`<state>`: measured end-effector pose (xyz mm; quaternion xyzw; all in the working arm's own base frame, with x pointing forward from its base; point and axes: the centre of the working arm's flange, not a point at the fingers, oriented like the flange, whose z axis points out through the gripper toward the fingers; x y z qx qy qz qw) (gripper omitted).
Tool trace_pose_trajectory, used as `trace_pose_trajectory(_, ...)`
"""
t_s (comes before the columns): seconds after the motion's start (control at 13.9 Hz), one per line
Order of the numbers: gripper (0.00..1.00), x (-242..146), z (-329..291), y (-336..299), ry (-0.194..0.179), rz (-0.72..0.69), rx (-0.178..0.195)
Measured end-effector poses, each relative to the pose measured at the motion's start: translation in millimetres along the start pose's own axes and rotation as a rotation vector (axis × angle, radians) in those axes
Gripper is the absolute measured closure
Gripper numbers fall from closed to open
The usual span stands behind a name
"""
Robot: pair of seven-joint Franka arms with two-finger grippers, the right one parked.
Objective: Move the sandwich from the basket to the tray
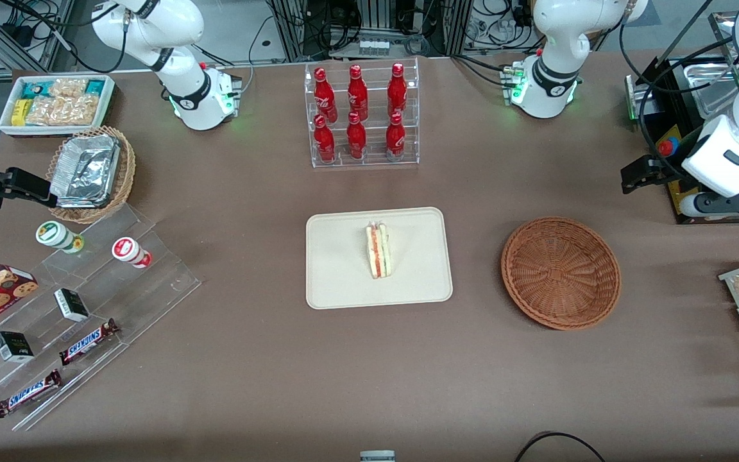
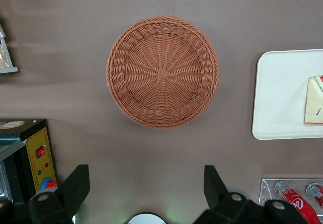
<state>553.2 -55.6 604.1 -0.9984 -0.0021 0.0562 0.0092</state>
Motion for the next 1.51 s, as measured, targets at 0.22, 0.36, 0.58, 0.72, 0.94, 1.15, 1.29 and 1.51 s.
trace_pose_trajectory(0.22, 0.0, -1, -3, -7, 0.006, -0.014, 0.001)
trace_pose_trajectory(0.36, 0.0, -4, -8, -15, 0.017, -0.027, 0.002)
trace_pose_trajectory(0.58, 0.0, -8, -18, -12, 0.037, -0.023, 0.001)
trace_pose_trajectory(0.72, 0.0, -9, -26, -8, 0.053, -0.014, 0.0)
trace_pose_trajectory(0.94, 0.0, -10, -31, -7, 0.064, -0.013, -0.001)
trace_pose_trajectory(1.15, 0.0, -9, -30, -10, 0.061, -0.017, 0.0)
trace_pose_trajectory(1.29, 0.0, -8, -29, -11, 0.059, -0.02, 0.0)
trace_pose_trajectory(1.51, 0.0, -8, -28, -13, 0.057, -0.023, 0.0)
